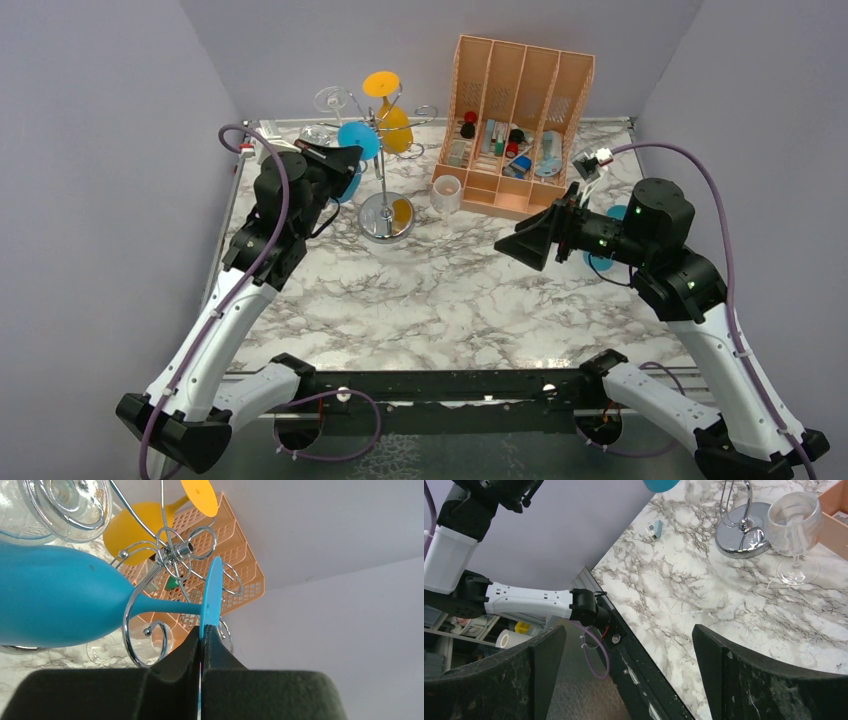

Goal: Place the wine glass upside down on the wine glass rack

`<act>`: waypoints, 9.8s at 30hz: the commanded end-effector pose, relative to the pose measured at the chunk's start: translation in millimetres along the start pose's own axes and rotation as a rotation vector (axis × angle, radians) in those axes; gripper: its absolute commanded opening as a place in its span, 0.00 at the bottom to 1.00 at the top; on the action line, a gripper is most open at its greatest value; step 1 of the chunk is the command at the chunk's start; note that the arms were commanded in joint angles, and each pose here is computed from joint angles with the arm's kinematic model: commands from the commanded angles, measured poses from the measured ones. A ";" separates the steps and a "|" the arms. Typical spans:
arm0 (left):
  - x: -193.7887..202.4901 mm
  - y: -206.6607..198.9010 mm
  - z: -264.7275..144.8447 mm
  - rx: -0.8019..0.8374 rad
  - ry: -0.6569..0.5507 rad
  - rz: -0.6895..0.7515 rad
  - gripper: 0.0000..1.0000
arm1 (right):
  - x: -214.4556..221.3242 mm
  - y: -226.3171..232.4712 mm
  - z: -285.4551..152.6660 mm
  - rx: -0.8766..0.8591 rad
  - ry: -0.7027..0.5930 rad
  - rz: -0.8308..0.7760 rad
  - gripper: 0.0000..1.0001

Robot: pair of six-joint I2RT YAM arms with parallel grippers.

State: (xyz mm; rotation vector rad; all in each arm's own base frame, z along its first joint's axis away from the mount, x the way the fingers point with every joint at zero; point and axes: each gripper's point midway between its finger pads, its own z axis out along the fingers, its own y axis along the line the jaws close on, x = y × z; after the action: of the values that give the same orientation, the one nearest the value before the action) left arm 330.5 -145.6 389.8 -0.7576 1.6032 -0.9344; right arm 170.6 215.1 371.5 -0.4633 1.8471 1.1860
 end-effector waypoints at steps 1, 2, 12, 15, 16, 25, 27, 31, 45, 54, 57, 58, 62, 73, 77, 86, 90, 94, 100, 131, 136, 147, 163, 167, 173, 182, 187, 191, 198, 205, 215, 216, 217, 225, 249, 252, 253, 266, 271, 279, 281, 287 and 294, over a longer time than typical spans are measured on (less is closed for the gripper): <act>-18.3 -8.8 -11.3 0.031 -0.061 0.004 0.00 | -7.1 5.3 -5.5 0.004 -0.028 -0.025 1.00; -18.3 -9.4 -12.3 0.034 -0.059 0.003 0.00 | -6.8 5.5 -5.9 0.003 -0.028 -0.025 1.00; -15.3 -9.1 -21.0 0.045 -0.037 0.004 0.00 | -7.1 5.0 -6.3 0.008 -0.031 -0.029 1.00; -11.9 -9.3 -24.6 0.053 -0.018 0.004 0.00 | -6.3 2.4 -5.1 0.016 -0.026 -0.025 1.00; -10.3 -9.0 -25.4 0.056 -0.009 0.004 0.00 | -5.2 1.4 -4.5 0.017 -0.024 -0.024 1.00; -4.0 -6.9 -30.5 0.063 0.022 0.001 0.00 | -3.7 1.6 -3.9 0.011 -0.026 -0.015 1.00; -2.7 -5.6 -30.7 0.066 0.024 -0.005 0.00 | -4.4 1.2 -3.5 0.013 -0.027 -0.015 1.00; 2.3 -4.3 -29.8 0.072 0.043 -0.008 0.00 | -4.4 1.5 -3.5 0.012 -0.027 -0.015 1.00; 13.2 0.7 -27.9 0.075 0.083 -0.017 0.02 | -2.2 0.2 -4.1 0.014 -0.028 -0.019 1.00; 16.9 4.0 -29.9 0.074 0.096 -0.027 0.03 | -0.6 -1.5 -2.7 0.015 -0.026 -0.013 1.00; 18.5 1.6 -31.4 0.084 0.108 -0.030 0.03 | -1.2 -1.3 -2.4 0.014 -0.027 -0.015 1.00; 18.3 1.1 -31.4 0.086 0.108 -0.028 0.03 | -1.4 -1.3 -2.2 0.014 -0.028 -0.014 1.00; 19.7 5.8 -29.9 0.074 0.107 -0.022 0.05 | -0.2 -2.9 -0.6 0.013 -0.026 -0.011 1.00; 29.4 18.1 -26.6 0.057 0.128 -0.023 0.15 | 2.0 -8.8 3.2 0.027 -0.016 -0.012 1.00; 30.6 18.5 -27.0 0.059 0.134 -0.016 0.22 | 4.0 -11.8 5.3 0.032 -0.011 -0.010 1.00; 25.2 20.8 -32.6 0.065 0.109 0.031 0.35 | 12.8 -25.3 9.9 0.071 0.010 -0.003 1.00; 16.5 21.3 -40.4 0.071 0.074 0.078 0.41 | 12.8 -32.3 15.4 0.094 0.019 0.016 1.00; 4.4 19.5 -51.3 0.082 0.030 0.144 0.46 | 11.7 -37.3 22.6 0.105 0.037 0.034 1.00; -12.7 20.7 -72.1 0.077 -0.021 0.268 0.65 | 8.6 -47.3 41.4 0.108 0.037 0.096 0.97; 9.5 66.1 -136.0 0.262 0.016 0.776 0.99 | -9.2 -221.1 172.1 0.586 0.141 0.130 0.42; 15.3 62.8 -134.1 0.288 0.042 0.789 0.99 | 7.3 -230.0 187.5 0.583 0.204 0.142 0.40; 20.0 55.4 -134.3 0.340 0.053 0.811 0.96 | 32.0 -247.3 189.1 0.674 0.294 0.093 0.33; 44.1 41.7 -124.9 0.517 0.093 0.916 0.97 | 21.3 -220.1 160.3 0.615 0.279 -0.040 0.01; 48.1 40.9 -121.7 0.527 0.114 0.923 0.99 | 20.8 -202.5 143.5 0.578 0.279 -0.059 0.01; 65.6 37.7 -124.8 0.605 0.188 0.918 0.99 | 20.6 -164.2 109.4 0.481 0.278 -0.113 0.01; 87.3 48.1 -132.8 0.733 0.235 1.039 0.99 | 38.2 -97.6 71.0 0.254 0.279 -0.072 0.01; 96.7 43.7 -150.0 0.898 0.205 1.168 0.99 | 41.3 -63.8 57.3 0.120 0.279 -0.058 0.01; 108.3 43.8 -162.3 1.029 0.198 1.240 0.99 | 38.9 -40.8 52.1 0.018 0.275 -0.058 0.01; 119.9 51.4 -185.6 1.206 0.126 1.382 0.99 | 25.2 -15.2 46.4 -0.079 0.282 -0.091 0.01; 135.9 56.0 -213.1 1.416 0.145 1.467 0.94 | 20.6 11.1 43.7 -0.222 0.300 -0.080 0.01; 152.8 63.2 -229.1 1.580 0.282 1.437 0.68 | 17.0 30.4 43.6 -0.345 0.301 -0.055 0.01; 152.9 62.4 -229.8 1.587 0.284 1.434 0.68 | 16.8 32.4 43.6 -0.359 0.303 -0.052 0.01; 153.5 62.2 -230.5 1.597 0.289 1.430 0.68 | 16.9 33.2 44.2 -0.370 0.305 -0.050 0.01; 157.5 61.0 -230.3 1.644 0.329 1.403 0.58 | 18.2 33.7 51.5 -0.413 0.320 -0.025 0.01; 162.6 59.8 -240.9 1.756 0.368 1.346 0.29 | 20.4 25.7 69.5 -0.439 0.341 0.044 0.01; 163.3 60.6 -240.3 1.757 0.374 1.342 0.31 | 21.3 25.5 71.3 -0.449 0.341 0.058 0.01; 163.3 60.3 -240.3 1.758 0.374 1.341 0.31 | 21.5 25.3 72.2 -0.452 0.343 0.062 0.01; 158.4 56.3 -244.4 1.746 0.326 1.377 0.00 | 4.6 9.2 77.6 -0.266 0.258 0.055 0.35; 158.2 56.7 -241.5 1.737 0.313 1.394 0.00 | -4.6 -15.6 74.0 -0.068 0.160 0.046 0.58; 152.5 46.2 -223.9 1.645 0.344 1.386 0.00 | 0.2 -18.4 52.1 -0.029 0.063 -0.037 0.70; 150.5 43.2 -218.4 1.612 0.350 1.383 0.00 | 3.2 -15.9 47.6 -0.046 0.050 -0.065 0.71; 139.6 25.6 -211.5 1.550 0.328 1.370 0.00 | -3.4 -5.1 30.4 -0.075 -0.059 -0.150 0.71; 130.2 4.5 -203.6 1.532 0.321 1.354 0.00 | 25.0 10.2 14.0 -0.247 -0.134 -0.354 0.71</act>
State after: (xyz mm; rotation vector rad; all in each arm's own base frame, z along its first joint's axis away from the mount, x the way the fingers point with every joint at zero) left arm 93.6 -215.2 313.0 1.4448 0.8609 -0.9229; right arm 166.2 234.5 354.7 -0.6730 1.6184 1.1948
